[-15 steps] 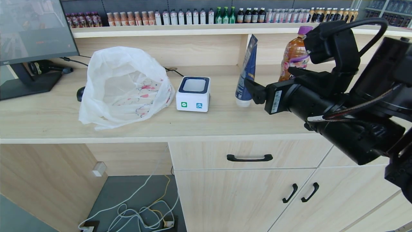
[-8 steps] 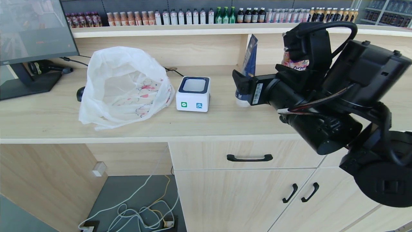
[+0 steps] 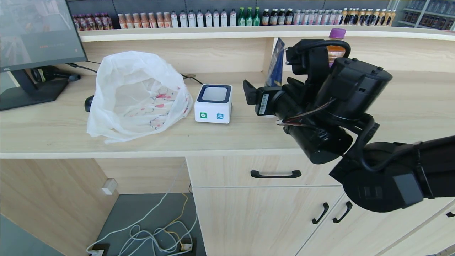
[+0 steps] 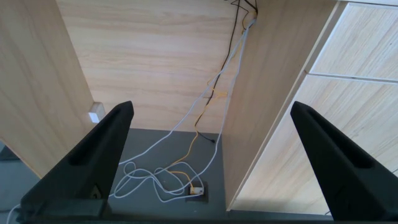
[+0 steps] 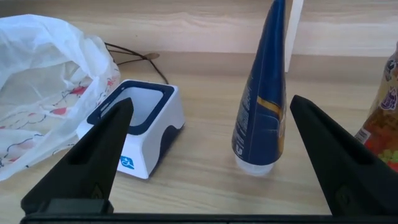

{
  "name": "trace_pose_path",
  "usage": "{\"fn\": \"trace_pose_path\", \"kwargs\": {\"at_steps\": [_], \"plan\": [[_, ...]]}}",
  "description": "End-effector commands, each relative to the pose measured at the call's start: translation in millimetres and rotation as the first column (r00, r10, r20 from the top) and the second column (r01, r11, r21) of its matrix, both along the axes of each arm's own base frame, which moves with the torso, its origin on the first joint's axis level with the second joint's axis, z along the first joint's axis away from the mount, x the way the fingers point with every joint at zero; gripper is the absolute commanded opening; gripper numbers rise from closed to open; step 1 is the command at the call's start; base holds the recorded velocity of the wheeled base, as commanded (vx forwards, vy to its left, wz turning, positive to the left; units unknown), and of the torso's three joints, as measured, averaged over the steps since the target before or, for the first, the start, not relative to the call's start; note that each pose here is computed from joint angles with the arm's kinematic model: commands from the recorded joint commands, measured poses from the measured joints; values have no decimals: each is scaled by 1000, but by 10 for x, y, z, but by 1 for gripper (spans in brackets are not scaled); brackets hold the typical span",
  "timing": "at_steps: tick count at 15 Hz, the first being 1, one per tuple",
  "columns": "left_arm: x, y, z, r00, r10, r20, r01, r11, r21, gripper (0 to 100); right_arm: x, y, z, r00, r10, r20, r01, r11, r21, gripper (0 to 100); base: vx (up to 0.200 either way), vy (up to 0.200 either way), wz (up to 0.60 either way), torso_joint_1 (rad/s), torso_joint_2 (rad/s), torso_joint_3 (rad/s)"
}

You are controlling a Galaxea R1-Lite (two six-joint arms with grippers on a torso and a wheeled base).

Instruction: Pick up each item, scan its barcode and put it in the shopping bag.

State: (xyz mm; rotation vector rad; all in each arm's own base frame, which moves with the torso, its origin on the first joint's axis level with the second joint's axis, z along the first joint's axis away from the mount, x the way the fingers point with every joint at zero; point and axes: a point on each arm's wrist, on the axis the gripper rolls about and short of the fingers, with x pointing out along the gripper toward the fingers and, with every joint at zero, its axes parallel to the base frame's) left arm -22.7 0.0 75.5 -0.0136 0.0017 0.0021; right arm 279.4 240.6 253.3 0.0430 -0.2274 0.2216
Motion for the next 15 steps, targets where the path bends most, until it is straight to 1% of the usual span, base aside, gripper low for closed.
{"fn": "trace_pose_path", "kwargs": {"at_steps": [1, 3, 5, 7, 10, 11, 15], "plan": [[0, 0, 0, 1000, 1, 0, -1, 1000, 0, 100, 83, 8, -24, 1000, -12, -1, 12, 1000, 3, 100, 0, 0, 0, 0, 0, 0], [0, 0, 0, 1000, 1, 0, -1, 1000, 0, 100, 212, -34, -46, 999, -39, -1, 39, 999, 14, 100, 0, 0, 0, 0, 0, 0], [0, 0, 0, 1000, -1, 0, 1, 1000, 0, 100, 314, -19, -42, 999, -49, 6, 49, 998, 38, 100, 0, 0, 0, 0, 0, 0], [0, 0, 0, 1000, 1, 0, -1, 1000, 0, 100, 383, -64, -41, 998, -66, 8, 66, 997, 41, 100, 0, 0, 0, 0, 0, 0], [0, 0, 0, 1000, 1, 0, -1, 1000, 0, 100, 539, -53, -65, 996, -89, 17, 88, 995, 49, 100, 0, 0, 0, 0, 0, 0], [0, 0, 0, 1000, 1, 0, -1, 1000, 0, 100, 599, -93, -60, 994, -102, 23, 101, 994, 48, 100, 0, 0, 0, 0, 0, 0], [0, 0, 0, 1000, -1, 0, 1, 1000, 0, 100, 721, -76, -39, 992, -115, 44, 113, 993, 43, 100, 0, 0, 0, 0, 0, 0]]}}
